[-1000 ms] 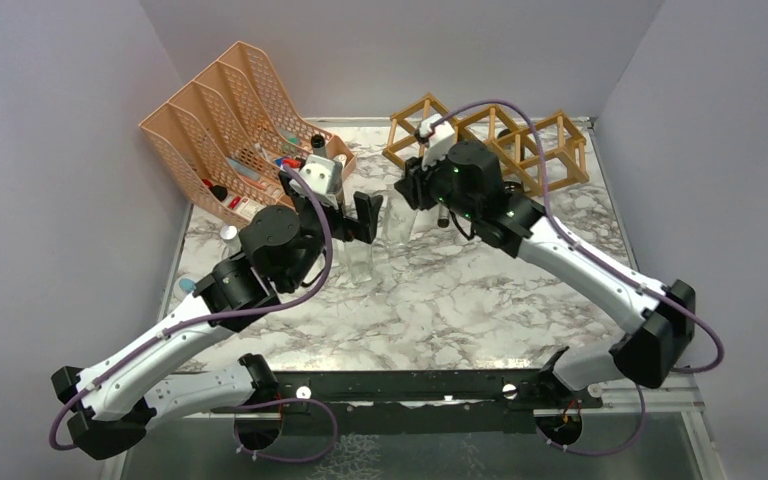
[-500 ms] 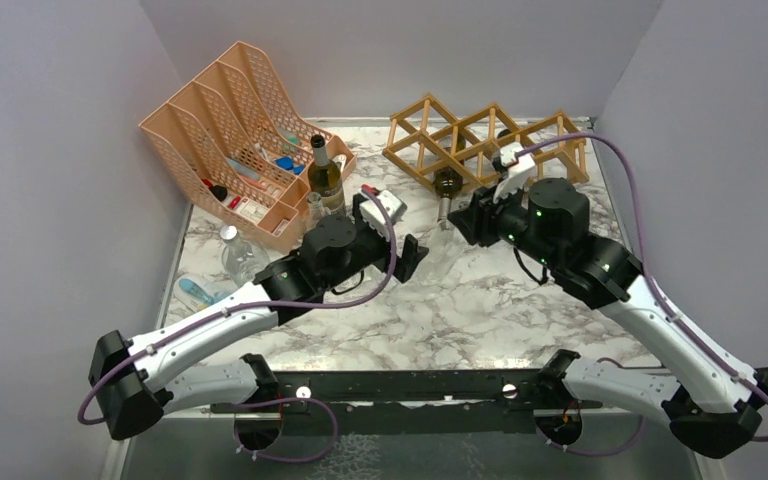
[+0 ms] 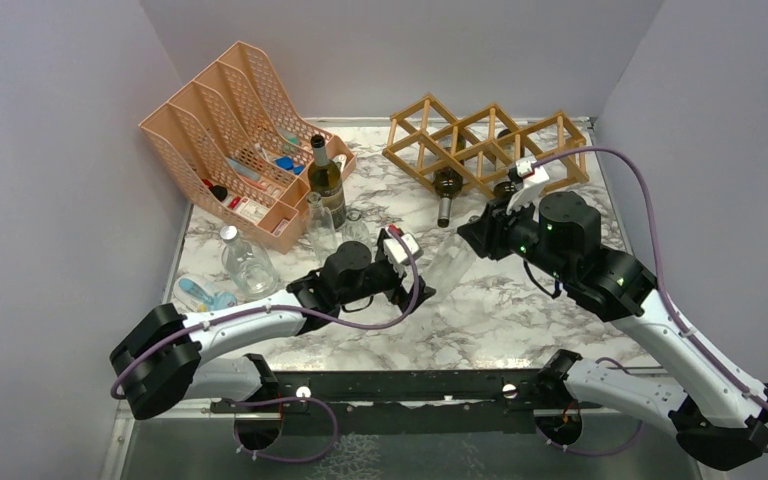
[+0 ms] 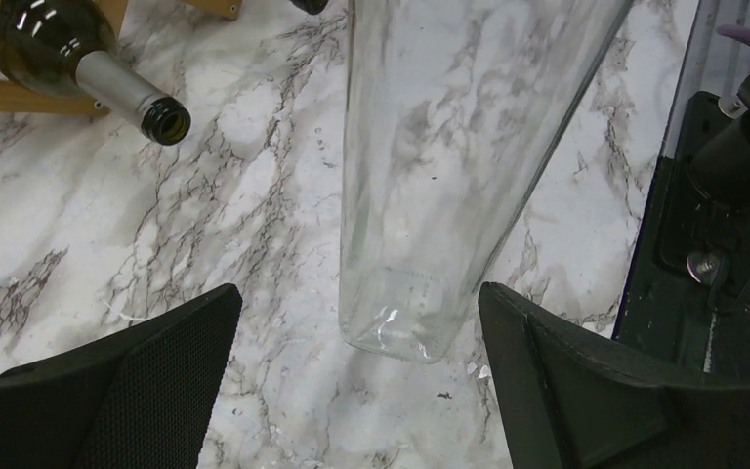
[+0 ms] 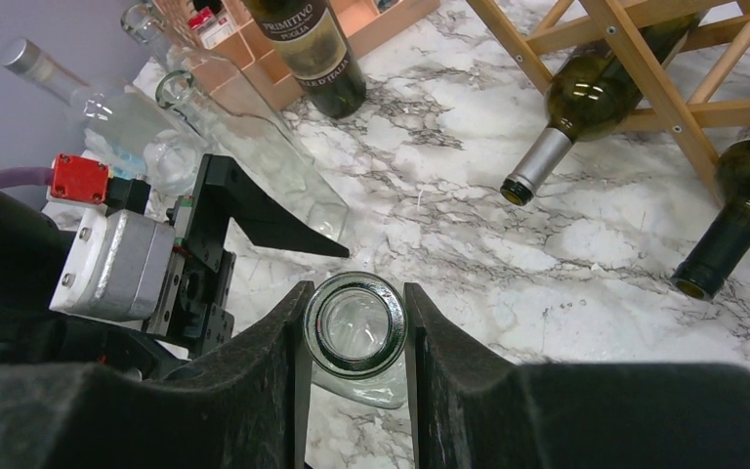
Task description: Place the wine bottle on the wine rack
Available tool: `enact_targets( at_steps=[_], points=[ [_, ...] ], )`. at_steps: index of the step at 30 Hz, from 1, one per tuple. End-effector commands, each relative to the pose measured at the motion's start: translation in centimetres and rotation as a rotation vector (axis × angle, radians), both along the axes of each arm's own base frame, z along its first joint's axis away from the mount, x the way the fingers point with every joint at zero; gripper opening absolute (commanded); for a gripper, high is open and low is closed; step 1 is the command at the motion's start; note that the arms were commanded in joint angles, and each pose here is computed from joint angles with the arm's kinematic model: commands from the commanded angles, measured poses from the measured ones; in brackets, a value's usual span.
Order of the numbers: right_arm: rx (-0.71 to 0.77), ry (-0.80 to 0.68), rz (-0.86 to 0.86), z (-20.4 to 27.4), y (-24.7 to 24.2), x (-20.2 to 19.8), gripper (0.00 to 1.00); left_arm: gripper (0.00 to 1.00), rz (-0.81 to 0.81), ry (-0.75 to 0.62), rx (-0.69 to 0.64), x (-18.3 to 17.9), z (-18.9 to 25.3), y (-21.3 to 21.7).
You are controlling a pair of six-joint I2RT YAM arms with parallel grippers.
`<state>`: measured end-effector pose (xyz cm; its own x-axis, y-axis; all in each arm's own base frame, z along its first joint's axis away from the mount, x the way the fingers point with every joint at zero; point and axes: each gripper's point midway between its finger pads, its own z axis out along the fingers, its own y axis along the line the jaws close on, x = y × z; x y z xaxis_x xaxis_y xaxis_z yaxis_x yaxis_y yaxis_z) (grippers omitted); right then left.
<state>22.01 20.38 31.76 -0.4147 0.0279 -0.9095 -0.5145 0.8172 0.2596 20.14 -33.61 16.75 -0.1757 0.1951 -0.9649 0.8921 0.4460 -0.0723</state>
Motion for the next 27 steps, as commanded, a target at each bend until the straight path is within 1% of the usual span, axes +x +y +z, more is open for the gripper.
enact_targets(
  at_steps=[1,7,9,12,16,19,21,22,25,27],
  points=[
    [0.109,-0.067,0.046,3.8,0.9,-0.6,0.01,0.96,-0.097,-0.125,-0.110,-0.4,2.6,-1.8],
    [0.151,-0.093,0.077,5.2,1.3,-1.1,0.01,0.94,-0.239,-0.175,-0.163,-2.3,3.1,-3.0],
    [0.166,-0.106,0.083,5.7,1.3,-1.2,0.01,0.90,-0.277,-0.203,-0.167,-2.7,3.4,-3.4],
    [0.179,-0.123,0.086,6.2,1.1,-1.5,0.01,0.84,-0.283,-0.244,-0.174,-2.6,3.8,-3.4],
    [0.203,-0.145,0.108,6.8,0.8,-2.3,0.04,0.82,-0.294,-0.276,-0.169,-2.5,3.7,-3.5],
    [0.218,-0.132,0.106,6.5,0.6,-2.7,0.04,0.78,-0.306,-0.292,-0.171,-2.5,3.9,-3.8],
    [0.227,-0.127,0.106,6.5,0.5,-2.9,0.05,0.70,-0.316,-0.305,-0.174,-2.4,4.1,-4.1],
    [0.230,-0.124,0.105,6.5,0.4,-3.0,0.05,0.65,-0.318,-0.311,-0.175,-2.4,4.2,-4.2],
    [0.226,-0.119,0.102,6.5,0.1,-3.2,0.08,0.38,-0.275,-0.326,-0.172,-1.4,4.6,-4.2],
    [0.210,-0.112,0.101,6.4,-0.1,-3.4,0.12,0.21,-0.251,-0.348,-0.169,-0.9,4.9,-4.1]
  ],
)
